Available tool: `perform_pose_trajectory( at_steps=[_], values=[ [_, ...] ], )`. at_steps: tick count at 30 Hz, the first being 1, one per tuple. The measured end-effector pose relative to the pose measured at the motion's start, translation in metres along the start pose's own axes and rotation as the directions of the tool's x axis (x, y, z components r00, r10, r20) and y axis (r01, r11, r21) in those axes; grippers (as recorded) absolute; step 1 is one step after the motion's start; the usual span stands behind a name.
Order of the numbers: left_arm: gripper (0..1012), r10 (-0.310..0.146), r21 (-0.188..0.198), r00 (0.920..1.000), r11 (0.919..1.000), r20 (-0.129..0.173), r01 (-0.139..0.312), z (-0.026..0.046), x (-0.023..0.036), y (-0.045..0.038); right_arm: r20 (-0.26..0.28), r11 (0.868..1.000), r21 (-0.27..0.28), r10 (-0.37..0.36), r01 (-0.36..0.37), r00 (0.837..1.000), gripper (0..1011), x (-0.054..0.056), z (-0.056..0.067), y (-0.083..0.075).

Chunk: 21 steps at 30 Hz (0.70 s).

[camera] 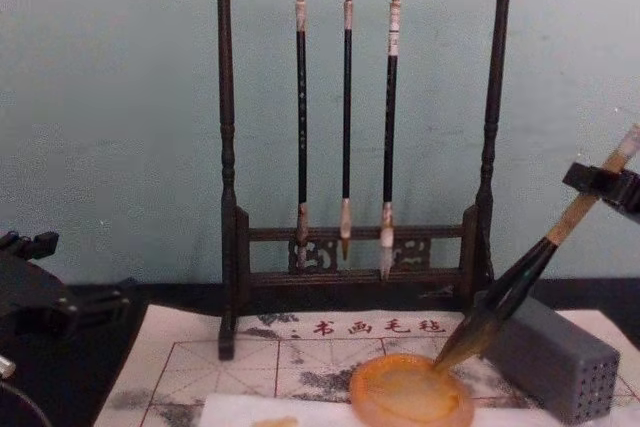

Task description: Pick up the brush from the inkstone, write on the paper, then place the brush back to its original position.

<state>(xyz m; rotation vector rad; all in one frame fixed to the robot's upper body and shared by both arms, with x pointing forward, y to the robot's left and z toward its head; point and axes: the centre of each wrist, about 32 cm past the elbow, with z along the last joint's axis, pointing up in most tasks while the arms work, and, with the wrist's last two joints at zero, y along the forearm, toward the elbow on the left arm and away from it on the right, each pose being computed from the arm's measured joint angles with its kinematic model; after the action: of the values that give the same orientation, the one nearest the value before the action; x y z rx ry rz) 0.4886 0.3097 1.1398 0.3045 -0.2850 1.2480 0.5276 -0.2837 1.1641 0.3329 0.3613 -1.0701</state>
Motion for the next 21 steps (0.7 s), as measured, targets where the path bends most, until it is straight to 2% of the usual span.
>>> perform_pose_trajectory(
  at_steps=[10,21],
  values=[
    [1001,0.0,0.0,1.0,1.0,0.0,0.0,0.0,0.0,0.0,0.053,0.999,-0.005,0.042,-0.042,0.998,187,0.002,-0.003,-0.008],
    [1001,0.0,0.0,1.0,1.0,0.0,0.0,0.0,0.0,0.0,0.096,0.999,-0.005,0.048,-0.048,0.994,187,0.005,-0.004,-0.012]
  ],
)
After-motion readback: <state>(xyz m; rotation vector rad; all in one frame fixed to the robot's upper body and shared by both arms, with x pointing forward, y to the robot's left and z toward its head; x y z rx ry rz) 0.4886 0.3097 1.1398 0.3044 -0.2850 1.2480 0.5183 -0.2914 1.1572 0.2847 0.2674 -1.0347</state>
